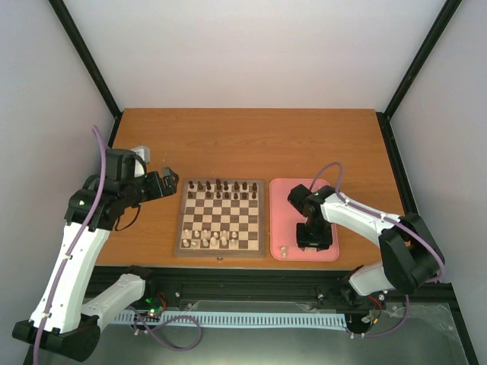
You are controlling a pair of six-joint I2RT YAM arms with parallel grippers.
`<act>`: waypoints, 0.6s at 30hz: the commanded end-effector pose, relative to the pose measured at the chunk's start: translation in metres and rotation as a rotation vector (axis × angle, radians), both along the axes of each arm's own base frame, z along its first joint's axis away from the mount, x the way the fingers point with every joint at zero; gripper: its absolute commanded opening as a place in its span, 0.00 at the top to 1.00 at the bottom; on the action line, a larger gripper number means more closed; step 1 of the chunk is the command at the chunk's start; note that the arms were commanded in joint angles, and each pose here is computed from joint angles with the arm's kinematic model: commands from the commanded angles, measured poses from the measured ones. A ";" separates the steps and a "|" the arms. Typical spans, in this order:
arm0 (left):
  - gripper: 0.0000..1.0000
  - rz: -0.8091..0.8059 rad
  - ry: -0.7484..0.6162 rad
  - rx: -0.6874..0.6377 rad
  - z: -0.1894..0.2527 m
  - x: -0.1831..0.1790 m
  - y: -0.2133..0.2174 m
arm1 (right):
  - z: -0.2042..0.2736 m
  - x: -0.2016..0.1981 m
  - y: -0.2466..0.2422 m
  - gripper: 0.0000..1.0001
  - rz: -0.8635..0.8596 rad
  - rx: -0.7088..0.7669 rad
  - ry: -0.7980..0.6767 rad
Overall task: Set up the chess pieces on the board
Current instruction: Pick up the chess piece from the storage box.
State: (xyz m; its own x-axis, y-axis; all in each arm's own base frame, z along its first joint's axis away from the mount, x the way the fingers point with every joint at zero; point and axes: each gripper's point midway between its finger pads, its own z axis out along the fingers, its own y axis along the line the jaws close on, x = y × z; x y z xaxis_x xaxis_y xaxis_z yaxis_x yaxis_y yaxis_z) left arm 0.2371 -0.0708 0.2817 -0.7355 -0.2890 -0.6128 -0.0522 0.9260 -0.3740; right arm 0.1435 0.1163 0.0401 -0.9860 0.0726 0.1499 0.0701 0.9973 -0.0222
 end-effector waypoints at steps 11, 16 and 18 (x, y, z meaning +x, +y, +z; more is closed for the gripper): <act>0.00 0.001 -0.019 0.010 0.001 0.002 0.002 | -0.011 0.001 -0.007 0.59 -0.003 -0.003 0.019; 0.00 0.002 -0.017 0.014 0.001 0.001 0.003 | -0.015 0.001 -0.009 0.64 -0.010 -0.004 0.023; 0.00 0.004 -0.017 0.015 0.000 0.002 0.003 | -0.015 0.002 -0.009 0.66 -0.012 -0.005 0.021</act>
State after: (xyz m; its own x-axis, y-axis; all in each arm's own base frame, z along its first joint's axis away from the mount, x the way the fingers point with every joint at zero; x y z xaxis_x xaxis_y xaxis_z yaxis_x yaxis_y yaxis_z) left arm 0.2362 -0.0700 0.2763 -0.7417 -0.2873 -0.6061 -0.0584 0.9279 -0.3683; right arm 0.1429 0.1100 0.0289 -0.9820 0.0753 0.1733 0.0725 0.9971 -0.0224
